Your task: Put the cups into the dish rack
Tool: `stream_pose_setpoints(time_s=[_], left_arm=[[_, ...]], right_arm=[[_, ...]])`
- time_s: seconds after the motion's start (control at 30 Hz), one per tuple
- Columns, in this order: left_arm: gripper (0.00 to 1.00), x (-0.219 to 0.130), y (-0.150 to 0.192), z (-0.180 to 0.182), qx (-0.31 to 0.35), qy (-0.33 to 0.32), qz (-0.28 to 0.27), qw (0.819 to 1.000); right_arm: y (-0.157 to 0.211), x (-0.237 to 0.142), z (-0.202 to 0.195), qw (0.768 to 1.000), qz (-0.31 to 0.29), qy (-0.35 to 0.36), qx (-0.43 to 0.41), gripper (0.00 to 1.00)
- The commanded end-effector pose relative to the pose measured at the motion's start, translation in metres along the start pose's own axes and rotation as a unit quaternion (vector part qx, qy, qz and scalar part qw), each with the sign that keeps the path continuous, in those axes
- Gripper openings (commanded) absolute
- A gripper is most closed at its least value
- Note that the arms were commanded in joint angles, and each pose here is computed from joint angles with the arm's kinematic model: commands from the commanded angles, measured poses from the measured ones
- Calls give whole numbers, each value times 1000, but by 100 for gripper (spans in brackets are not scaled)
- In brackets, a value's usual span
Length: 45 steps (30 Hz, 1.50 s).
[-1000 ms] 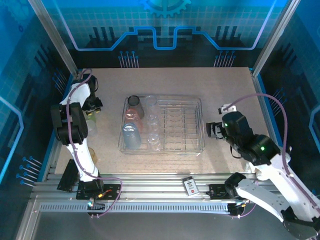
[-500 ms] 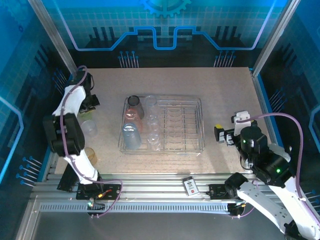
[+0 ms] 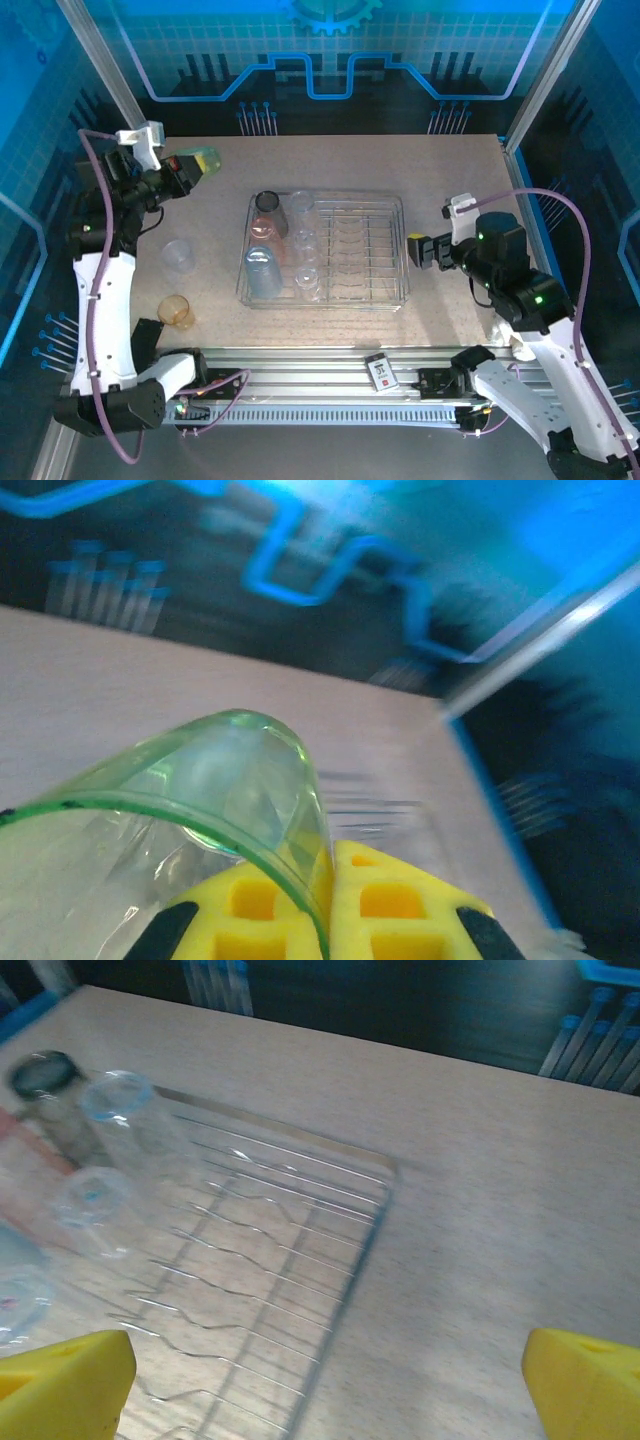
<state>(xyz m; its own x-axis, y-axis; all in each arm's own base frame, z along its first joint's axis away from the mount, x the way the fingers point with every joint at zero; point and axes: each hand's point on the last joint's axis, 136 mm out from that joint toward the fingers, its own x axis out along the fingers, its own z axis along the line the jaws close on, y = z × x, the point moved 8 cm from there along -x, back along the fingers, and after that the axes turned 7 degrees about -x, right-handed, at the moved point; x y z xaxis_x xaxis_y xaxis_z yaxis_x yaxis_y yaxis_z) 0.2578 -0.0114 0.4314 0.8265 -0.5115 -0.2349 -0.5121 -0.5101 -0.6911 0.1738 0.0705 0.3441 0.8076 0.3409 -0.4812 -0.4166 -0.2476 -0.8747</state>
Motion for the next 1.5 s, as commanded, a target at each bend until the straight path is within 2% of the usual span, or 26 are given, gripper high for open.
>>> stream_pose_setpoints(time_s=[0.0, 0.1, 0.27, 0.37, 0.4, 0.67, 0.97, 1.2, 1.47], left_arm=[[0, 6, 7, -40, -29, 215, 66, 974], [0, 12, 21, -66, -7, 281, 96, 955], [0, 32, 49, -92, 15, 334, 168, 927], [0, 37, 54, -101, 12, 367, 170, 914], [0, 39, 55, -104, 11, 381, 165, 910], [0, 45, 60, -114, 15, 408, 171, 897], [0, 49, 67, -117, 10, 415, 184, 891], [0, 51, 71, -117, 7, 414, 189, 890], [0, 54, 72, -119, 6, 418, 194, 888]], right_arm=[[-35, -8, 18, 989, -76, -125, 26, 100], [-54, -5, 22, 977, -72, -185, 71, 100], [-93, -1, 38, 932, -84, -331, 121, 95], [-109, 6, 47, 908, -93, -385, 138, 96], [-113, 9, 51, 902, -91, -397, 143, 100], [-134, 33, 78, 879, -92, -442, 151, 100], [-149, 45, 89, 866, -123, -462, 147, 100], [-158, 44, 101, 846, -140, -498, 130, 100], [-159, 50, 111, 841, -124, -513, 119, 100]])
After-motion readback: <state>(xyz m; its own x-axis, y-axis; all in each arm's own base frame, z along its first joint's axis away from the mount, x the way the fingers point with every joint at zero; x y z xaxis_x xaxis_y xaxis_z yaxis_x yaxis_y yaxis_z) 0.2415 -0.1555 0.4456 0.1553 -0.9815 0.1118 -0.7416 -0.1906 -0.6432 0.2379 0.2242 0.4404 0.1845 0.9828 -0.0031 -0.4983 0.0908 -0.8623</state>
